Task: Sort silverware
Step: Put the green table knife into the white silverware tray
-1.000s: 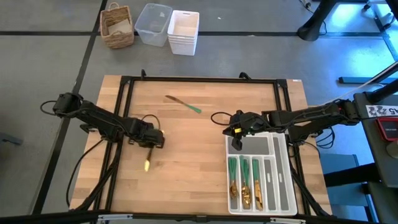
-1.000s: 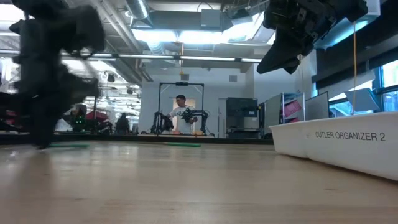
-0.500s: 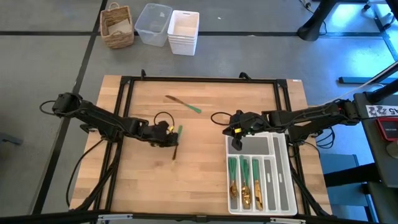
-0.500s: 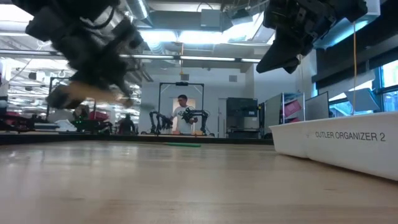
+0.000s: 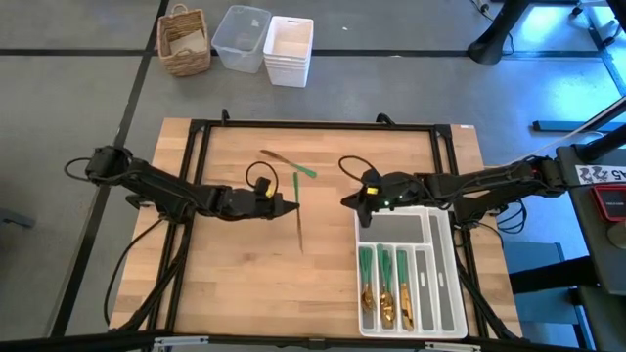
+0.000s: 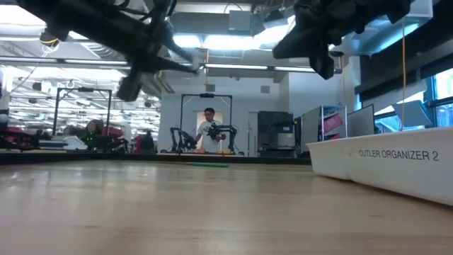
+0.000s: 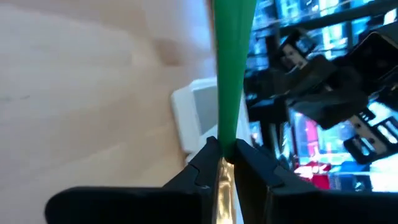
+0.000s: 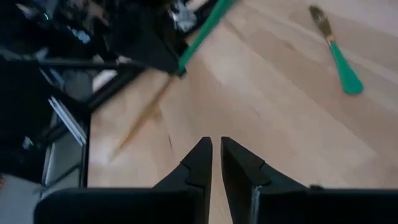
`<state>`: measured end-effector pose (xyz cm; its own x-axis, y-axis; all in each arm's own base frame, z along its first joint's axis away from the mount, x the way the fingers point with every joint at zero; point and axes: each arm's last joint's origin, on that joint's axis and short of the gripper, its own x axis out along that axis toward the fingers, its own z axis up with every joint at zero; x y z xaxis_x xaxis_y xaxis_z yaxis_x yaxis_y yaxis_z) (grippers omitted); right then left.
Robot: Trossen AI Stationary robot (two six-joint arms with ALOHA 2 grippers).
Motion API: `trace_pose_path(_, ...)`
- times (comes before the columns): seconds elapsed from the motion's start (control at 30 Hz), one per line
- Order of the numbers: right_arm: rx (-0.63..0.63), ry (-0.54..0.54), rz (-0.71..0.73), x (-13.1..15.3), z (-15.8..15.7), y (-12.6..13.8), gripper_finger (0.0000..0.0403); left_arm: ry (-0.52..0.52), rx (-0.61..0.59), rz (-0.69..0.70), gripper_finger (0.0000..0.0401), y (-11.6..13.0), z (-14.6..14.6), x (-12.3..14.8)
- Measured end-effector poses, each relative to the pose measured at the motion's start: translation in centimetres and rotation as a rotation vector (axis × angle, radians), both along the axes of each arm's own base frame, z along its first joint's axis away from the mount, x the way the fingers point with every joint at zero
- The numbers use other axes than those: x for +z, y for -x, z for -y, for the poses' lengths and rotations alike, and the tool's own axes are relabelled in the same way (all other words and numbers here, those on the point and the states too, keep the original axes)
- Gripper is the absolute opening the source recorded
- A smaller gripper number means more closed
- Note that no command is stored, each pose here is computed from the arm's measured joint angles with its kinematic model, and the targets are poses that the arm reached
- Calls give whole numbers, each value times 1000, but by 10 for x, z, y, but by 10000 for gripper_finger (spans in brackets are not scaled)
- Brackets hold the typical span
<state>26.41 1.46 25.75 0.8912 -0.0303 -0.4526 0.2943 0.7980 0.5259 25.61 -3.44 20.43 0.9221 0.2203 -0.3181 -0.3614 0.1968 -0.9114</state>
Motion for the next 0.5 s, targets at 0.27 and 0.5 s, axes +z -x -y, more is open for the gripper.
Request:
trace_pose_path(0.27, -11, -11, 116, 4, 0, -13, 58, -100, -4, 69, 28, -35, 5, 9)
trace_pose_path(0.5, -45, -97, 148, 3, 0, -17, 126, -156, -23, 55, 29, -61, 10, 12)
